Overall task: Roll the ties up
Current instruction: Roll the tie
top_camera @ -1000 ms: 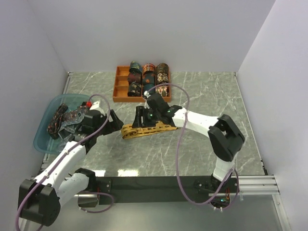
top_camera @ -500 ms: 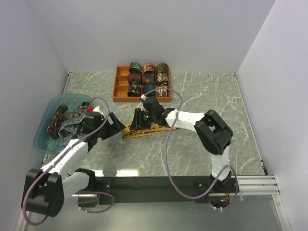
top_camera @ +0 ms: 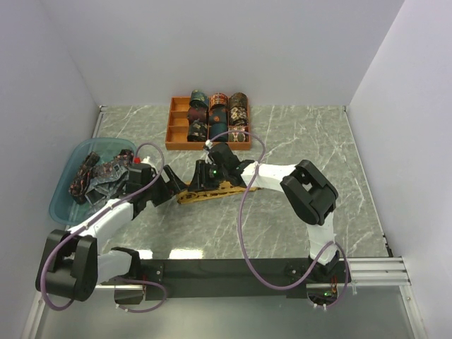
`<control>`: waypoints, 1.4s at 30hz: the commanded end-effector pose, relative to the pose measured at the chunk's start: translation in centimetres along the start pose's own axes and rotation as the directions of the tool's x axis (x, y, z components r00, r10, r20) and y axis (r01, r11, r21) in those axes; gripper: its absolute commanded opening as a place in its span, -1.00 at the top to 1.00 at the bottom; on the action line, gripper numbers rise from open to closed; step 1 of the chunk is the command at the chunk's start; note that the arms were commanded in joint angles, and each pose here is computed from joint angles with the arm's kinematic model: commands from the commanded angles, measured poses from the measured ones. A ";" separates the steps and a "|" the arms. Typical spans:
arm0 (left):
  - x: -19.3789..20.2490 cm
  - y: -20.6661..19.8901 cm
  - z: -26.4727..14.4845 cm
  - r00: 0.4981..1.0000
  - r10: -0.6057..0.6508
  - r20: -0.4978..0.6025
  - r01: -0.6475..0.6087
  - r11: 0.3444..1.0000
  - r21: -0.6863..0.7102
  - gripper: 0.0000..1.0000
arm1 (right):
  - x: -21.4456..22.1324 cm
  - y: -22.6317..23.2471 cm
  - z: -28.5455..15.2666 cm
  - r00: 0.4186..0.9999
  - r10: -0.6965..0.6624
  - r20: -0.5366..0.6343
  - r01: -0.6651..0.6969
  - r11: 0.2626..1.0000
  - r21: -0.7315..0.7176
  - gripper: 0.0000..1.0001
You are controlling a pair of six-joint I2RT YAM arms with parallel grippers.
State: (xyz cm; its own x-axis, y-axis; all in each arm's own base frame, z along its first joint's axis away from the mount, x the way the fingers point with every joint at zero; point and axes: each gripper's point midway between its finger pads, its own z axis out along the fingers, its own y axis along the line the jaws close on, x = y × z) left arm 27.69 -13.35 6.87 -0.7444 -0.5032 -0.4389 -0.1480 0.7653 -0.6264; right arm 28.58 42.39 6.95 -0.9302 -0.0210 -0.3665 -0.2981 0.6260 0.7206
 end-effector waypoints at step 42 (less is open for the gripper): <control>2.2 1.2 4.9 0.999 0.017 -0.050 -0.024 0.989 -0.145 -0.60 | -2.5 -3.4 -6.0 0.990 -0.074 0.123 0.074 0.997 0.008 0.03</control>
State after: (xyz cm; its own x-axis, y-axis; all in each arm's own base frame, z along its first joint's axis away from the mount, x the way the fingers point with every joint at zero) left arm 30.10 -15.90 3.92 -0.7507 -0.5013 -0.4302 -0.1903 0.7877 -0.5859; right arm 29.76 35.74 6.22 -0.9089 0.0030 -0.4169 -0.3095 0.6652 0.6795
